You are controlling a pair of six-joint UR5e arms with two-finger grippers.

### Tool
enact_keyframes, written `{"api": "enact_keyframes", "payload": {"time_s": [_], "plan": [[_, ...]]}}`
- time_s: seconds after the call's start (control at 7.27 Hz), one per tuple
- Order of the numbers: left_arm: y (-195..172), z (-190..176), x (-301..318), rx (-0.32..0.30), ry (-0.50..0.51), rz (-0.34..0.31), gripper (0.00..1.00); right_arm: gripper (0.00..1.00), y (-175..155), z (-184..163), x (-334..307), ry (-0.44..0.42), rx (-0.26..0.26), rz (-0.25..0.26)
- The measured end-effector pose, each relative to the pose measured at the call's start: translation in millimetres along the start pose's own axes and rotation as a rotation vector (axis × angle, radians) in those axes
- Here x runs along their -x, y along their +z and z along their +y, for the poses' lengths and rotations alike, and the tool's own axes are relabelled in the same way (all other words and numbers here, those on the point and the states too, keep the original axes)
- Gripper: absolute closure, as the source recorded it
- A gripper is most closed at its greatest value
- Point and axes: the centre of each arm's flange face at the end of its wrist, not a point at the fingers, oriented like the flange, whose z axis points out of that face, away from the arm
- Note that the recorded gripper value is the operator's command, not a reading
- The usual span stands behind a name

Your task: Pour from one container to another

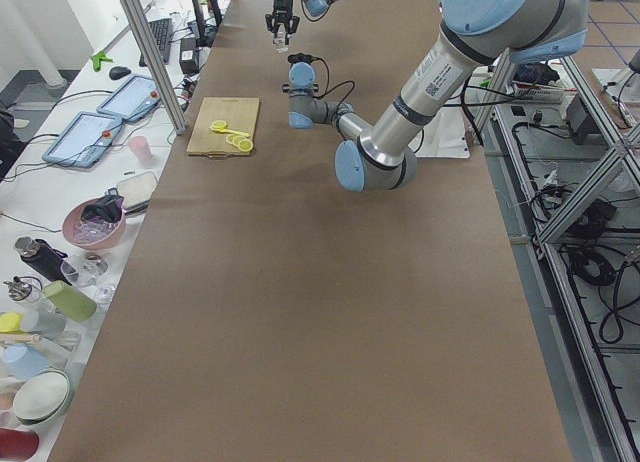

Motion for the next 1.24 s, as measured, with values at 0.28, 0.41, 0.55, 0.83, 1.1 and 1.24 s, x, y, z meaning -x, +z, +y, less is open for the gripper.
{"api": "enact_keyframes", "payload": {"time_s": [0.28, 0.41, 0.55, 0.83, 1.1, 1.24], "plan": [[4.6, -0.9, 1.5, 0.006, -0.003, -0.006, 1.00, 1.00, 18.4, -25.3, 38.2, 0.004, 0.063, 0.000], [6.5, -0.6, 1.5, 0.008, -0.004, -0.010, 1.00, 1.00, 22.4, -27.9, 50.9, -0.022, 0.087, -0.009], [7.9, 0.0, 1.6, 0.010, -0.005, -0.016, 1.00, 1.00, 23.6, -28.0, 57.1, -0.071, 0.098, -0.016], [8.8, 0.6, 1.9, 0.014, -0.007, -0.021, 1.00, 1.00, 25.0, -28.9, 65.2, -0.194, 0.110, -0.029], [9.6, -1.5, 0.3, 0.012, -0.006, -0.022, 1.00, 1.00, 29.6, -28.9, 71.5, -0.268, 0.121, -0.040], [10.7, -3.3, -1.3, 0.009, -0.005, -0.023, 1.00, 1.00, 31.3, -28.5, 72.9, -0.278, 0.134, -0.045]]}}
